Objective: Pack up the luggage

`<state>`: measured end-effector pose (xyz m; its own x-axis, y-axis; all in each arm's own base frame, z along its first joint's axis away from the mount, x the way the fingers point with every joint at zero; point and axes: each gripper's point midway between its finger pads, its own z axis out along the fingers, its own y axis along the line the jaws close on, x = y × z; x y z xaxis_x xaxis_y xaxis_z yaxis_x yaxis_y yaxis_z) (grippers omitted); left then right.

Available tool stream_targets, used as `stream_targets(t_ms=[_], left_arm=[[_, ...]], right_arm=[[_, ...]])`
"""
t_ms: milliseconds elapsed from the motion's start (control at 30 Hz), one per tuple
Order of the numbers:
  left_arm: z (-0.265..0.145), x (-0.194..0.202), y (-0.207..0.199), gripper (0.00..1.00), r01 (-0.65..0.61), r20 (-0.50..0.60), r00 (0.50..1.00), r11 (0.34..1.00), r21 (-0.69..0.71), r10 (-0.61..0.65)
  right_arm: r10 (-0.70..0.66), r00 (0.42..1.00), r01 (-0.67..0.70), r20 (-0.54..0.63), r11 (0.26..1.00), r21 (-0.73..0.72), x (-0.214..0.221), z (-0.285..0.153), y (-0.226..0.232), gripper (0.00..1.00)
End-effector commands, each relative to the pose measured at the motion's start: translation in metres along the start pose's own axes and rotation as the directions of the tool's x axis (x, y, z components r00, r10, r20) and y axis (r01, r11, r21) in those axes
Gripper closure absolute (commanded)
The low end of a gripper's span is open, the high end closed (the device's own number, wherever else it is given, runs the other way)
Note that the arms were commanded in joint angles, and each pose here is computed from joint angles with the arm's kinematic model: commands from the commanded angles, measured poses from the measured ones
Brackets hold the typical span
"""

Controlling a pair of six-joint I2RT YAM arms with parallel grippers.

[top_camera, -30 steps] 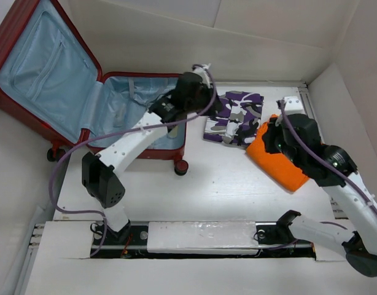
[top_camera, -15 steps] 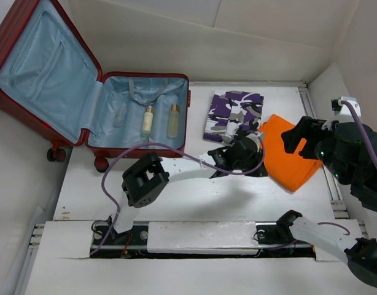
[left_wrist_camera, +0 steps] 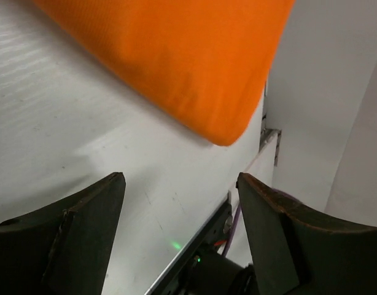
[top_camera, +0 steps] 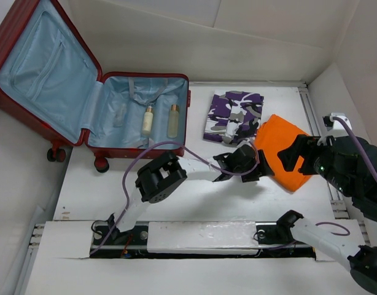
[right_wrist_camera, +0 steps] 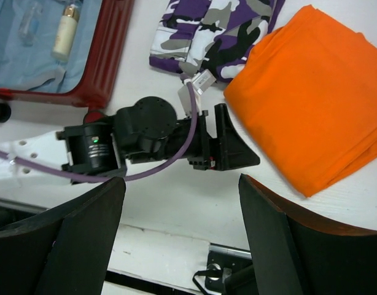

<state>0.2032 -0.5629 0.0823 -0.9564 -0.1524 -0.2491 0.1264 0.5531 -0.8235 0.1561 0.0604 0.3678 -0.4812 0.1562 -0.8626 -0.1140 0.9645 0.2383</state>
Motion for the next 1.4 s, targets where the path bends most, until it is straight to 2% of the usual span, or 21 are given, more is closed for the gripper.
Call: stream_targets(t_ms=[0,33,67,133,300,433,567,600,633,667,700,767,833,967,1067,1100,1133,1200,1233,1333,1367], left_arm=[[0.012,-0.008,-0.010,0.29,0.123,0.042,0.992,0.992,-0.007,-0.122],[0.022,-0.004,0.004,0.28,0.145,0.033,0.989,0.988,-0.047,-0.144],[0.026,-0.009,-0.009,0.28,0.175,0.036,0.984,0.984,-0.039,-0.173],[0.038,-0.008,0.017,0.28,0.223,0.066,0.974,0.965,-0.139,-0.216],[0.053,-0.010,0.037,0.28,0.387,0.132,0.921,0.899,-0.205,-0.366],[0.063,-0.030,0.071,0.29,0.401,0.236,0.912,0.853,-0.334,-0.336],[0.072,-0.042,0.074,0.33,0.416,0.275,0.902,0.839,-0.350,-0.332],[0.079,-0.042,0.086,0.40,0.424,0.295,0.897,0.829,-0.365,-0.329],[0.079,-0.042,0.086,0.40,0.424,0.295,0.897,0.829,-0.365,-0.329],[0.079,-0.042,0.086,0.56,0.424,0.295,0.897,0.829,-0.365,-0.329],[0.080,-0.049,0.085,0.63,0.430,0.303,0.893,0.831,-0.351,-0.334],[0.084,-0.047,0.086,0.88,0.431,0.294,0.893,0.838,-0.336,-0.341],[0.084,-0.045,0.088,1.00,0.367,0.261,0.922,0.860,-0.355,-0.286],[0.059,-0.040,0.071,1.00,0.196,0.164,0.976,0.914,-0.355,-0.145],[0.033,-0.008,0.094,1.00,0.065,0.068,0.997,0.904,-0.422,-0.040],[0.017,-0.003,0.078,1.00,0.013,0.046,0.999,0.915,-0.404,0.006],[0.000,0.011,0.111,1.00,-0.003,0.013,1.000,0.883,-0.469,0.011],[-0.024,0.012,0.106,1.00,-0.001,0.022,1.000,0.894,-0.448,0.013],[-0.040,0.025,0.134,0.99,0.005,0.007,1.000,0.868,-0.496,-0.002],[-0.054,0.026,0.116,0.65,0.004,0.023,1.000,0.911,-0.411,0.006],[-0.059,0.029,0.122,0.49,0.003,0.021,1.000,0.909,-0.416,0.006]], right_arm=[[0.011,1.000,-0.011,-0.006,0.999,-0.042,0.006,-0.007,0.003,0.19],[0.013,1.000,-0.013,-0.005,0.998,-0.056,0.007,-0.007,0.005,0.19],[0.006,1.000,-0.006,0.000,0.998,-0.068,0.007,-0.010,0.005,0.19],[0.010,1.000,-0.009,0.005,0.996,-0.084,0.006,-0.010,0.008,0.19],[0.017,0.999,-0.012,0.043,0.992,-0.122,0.001,-0.015,0.012,0.19],[0.026,0.996,-0.012,0.081,0.985,-0.174,-0.007,-0.017,0.021,0.19],[0.009,0.996,0.010,0.093,0.979,-0.206,-0.005,-0.019,0.024,0.21],[-0.002,0.996,0.022,0.084,0.972,-0.234,-0.002,-0.015,0.030,0.21],[-0.002,0.996,0.022,0.084,0.972,-0.234,-0.002,-0.015,0.030,0.21],[-0.012,0.997,0.032,0.081,0.969,-0.246,-0.001,-0.016,0.032,0.21],[-0.012,0.997,0.032,0.083,0.969,-0.246,-0.001,-0.014,0.033,0.22],[-0.021,0.996,0.044,0.092,0.965,-0.257,-0.003,-0.014,0.035,0.22],[-0.031,0.995,0.054,0.090,0.962,-0.266,-0.002,-0.014,0.036,0.22],[-0.056,0.995,0.076,0.078,0.953,-0.294,0.003,-0.008,0.042,0.22],[-0.056,0.996,0.077,0.076,0.945,-0.318,0.001,-0.001,0.051,0.23],[-0.059,0.996,0.078,0.068,0.941,-0.330,0.003,0.001,0.054,0.23],[-0.060,0.996,0.078,0.066,0.941,-0.330,0.003,0.006,0.056,0.23],[-0.062,0.996,0.079,0.060,0.937,-0.341,0.003,0.011,0.060,0.23],[-0.062,0.996,0.079,0.060,0.933,-0.350,0.002,0.013,0.064,0.23],[-0.066,0.997,0.079,0.050,0.934,-0.347,0.003,0.018,0.065,0.23],[-0.069,0.997,0.079,0.042,0.936,-0.344,0.004,0.021,0.066,0.23]])
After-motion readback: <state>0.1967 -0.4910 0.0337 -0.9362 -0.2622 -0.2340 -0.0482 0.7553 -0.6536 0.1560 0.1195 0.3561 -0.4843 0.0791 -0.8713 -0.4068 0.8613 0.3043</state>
